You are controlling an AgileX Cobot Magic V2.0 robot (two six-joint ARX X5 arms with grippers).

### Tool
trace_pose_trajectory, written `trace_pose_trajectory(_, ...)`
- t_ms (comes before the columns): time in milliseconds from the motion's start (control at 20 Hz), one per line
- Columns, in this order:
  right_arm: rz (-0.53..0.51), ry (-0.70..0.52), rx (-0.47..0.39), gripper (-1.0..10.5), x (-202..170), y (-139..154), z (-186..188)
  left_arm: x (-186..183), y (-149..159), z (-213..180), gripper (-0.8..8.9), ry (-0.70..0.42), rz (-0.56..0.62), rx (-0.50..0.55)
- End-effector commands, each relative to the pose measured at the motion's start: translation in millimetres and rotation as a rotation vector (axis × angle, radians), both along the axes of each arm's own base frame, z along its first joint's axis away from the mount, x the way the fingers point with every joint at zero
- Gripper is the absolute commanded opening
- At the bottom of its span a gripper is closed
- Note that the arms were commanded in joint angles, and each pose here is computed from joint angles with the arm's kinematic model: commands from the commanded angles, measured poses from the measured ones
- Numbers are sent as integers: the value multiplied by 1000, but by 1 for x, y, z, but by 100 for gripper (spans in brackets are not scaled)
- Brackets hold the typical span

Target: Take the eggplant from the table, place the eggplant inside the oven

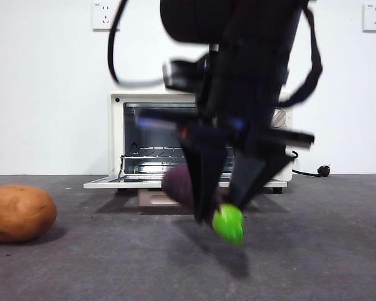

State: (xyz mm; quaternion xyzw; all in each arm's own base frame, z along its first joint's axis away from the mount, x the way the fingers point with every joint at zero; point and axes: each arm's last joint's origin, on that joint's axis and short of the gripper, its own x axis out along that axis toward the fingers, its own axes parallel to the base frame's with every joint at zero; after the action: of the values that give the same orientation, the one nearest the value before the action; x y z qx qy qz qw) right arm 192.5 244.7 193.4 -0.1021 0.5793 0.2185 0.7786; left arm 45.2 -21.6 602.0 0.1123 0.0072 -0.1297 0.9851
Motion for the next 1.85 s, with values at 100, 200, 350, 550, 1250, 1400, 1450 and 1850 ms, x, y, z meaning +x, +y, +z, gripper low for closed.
trace_pose_trajectory(100, 38, -59, 82, -12, -4, 0, 35, -1, 1, 0, -5, -5, 0, 6)
trace_pose_trajectory(200, 55, -103, 115, -12, 2, 0, 53, -1, 1, 0, -5, -6, 0, 6)
trace_pose_trajectory(350, 30, -158, 162, -12, 26, -5, 74, -1, 1, 0, -5, -6, 0, 6)
trace_pose_trajectory(550, -55, -127, 254, -12, 66, -30, 83, -1, 1, 0, -5, -6, 0, 6)
trace_pose_trajectory(1250, -235, -71, 446, -12, 188, -57, 55, -1, 1, 0, -5, -5, 0, 6)
trace_pose_trajectory(1400, -260, -71, 482, -12, 210, -53, 55, -1, 1, 0, -5, -4, 0, 6)
trace_pose_trajectory(1450, -269, -75, 488, -12, 215, -53, 54, -1, 1, 0, -5, -4, 0, 6)
trace_pose_trajectory(1850, -372, -199, 500, -12, 245, -55, 50, -1, 1, 0, -5, -3, 0, 3)
